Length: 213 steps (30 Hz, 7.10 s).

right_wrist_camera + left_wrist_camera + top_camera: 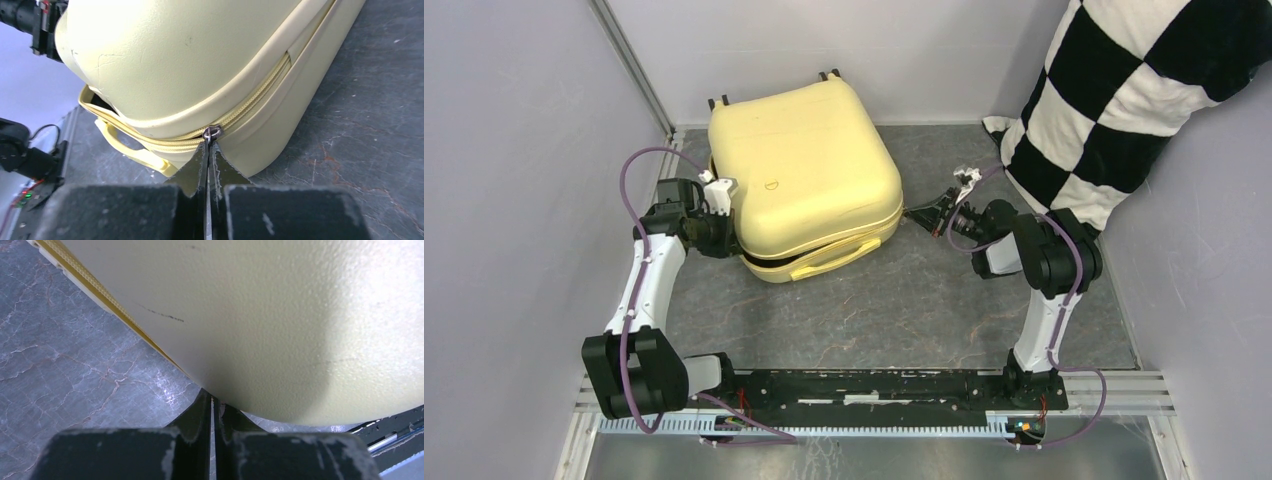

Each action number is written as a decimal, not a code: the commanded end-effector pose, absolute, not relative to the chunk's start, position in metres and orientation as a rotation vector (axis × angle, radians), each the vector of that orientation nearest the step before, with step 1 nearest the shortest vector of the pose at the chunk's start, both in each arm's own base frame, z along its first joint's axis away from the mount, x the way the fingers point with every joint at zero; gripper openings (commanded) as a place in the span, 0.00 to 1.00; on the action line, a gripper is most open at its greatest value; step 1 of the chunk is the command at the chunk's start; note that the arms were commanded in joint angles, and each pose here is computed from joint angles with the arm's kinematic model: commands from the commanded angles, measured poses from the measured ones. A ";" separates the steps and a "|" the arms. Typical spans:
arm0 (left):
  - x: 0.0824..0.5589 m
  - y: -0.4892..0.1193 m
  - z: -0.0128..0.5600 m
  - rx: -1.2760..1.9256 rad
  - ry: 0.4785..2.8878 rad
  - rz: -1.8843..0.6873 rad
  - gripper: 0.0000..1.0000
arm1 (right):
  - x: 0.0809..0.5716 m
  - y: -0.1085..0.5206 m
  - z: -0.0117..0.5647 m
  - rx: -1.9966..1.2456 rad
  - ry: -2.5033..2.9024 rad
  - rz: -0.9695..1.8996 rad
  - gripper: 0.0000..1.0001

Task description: Pack the luggage

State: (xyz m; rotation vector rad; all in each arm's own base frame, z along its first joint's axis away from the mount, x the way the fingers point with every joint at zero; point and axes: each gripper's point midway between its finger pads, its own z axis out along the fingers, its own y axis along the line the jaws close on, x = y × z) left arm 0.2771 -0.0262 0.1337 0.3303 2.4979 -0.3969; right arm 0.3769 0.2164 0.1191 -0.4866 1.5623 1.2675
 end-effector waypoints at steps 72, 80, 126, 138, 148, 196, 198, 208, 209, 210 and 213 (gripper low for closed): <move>0.249 -0.152 0.204 1.044 2.074 -0.842 0.94 | 0.338 0.160 0.131 0.011 1.903 0.516 0.57; 0.404 -0.012 0.253 0.298 2.043 -0.454 0.90 | 0.362 0.146 0.126 0.094 1.947 0.456 0.56; 0.379 -0.055 0.073 0.378 2.330 -0.586 0.04 | 0.484 0.166 0.130 0.010 1.967 0.583 0.55; 0.290 -0.023 0.132 0.938 2.368 -0.463 0.98 | 0.441 0.136 0.136 -0.144 1.926 0.499 0.65; 0.359 0.052 0.217 0.935 2.228 0.017 1.00 | 0.385 0.129 0.138 -0.328 1.897 0.471 0.71; 0.475 0.021 0.237 1.070 1.607 0.191 0.19 | 0.343 0.194 0.145 -0.953 1.644 0.758 0.71; 0.474 0.018 0.245 1.034 1.608 0.165 0.18 | 0.342 0.197 0.142 -0.959 1.642 0.764 0.70; 0.466 0.007 0.258 0.972 1.634 0.058 0.12 | 0.340 0.222 0.127 -1.043 1.641 0.796 0.65; 0.465 0.007 0.258 0.969 1.637 0.054 0.12 | 0.342 0.223 0.126 -1.042 1.646 0.788 0.64; 0.464 0.006 0.259 0.965 1.640 0.046 0.12 | 0.345 0.223 0.125 -1.036 1.656 0.768 0.62; 0.458 0.001 0.263 0.957 1.635 0.013 0.11 | 0.354 0.221 0.125 -1.020 1.655 0.713 0.56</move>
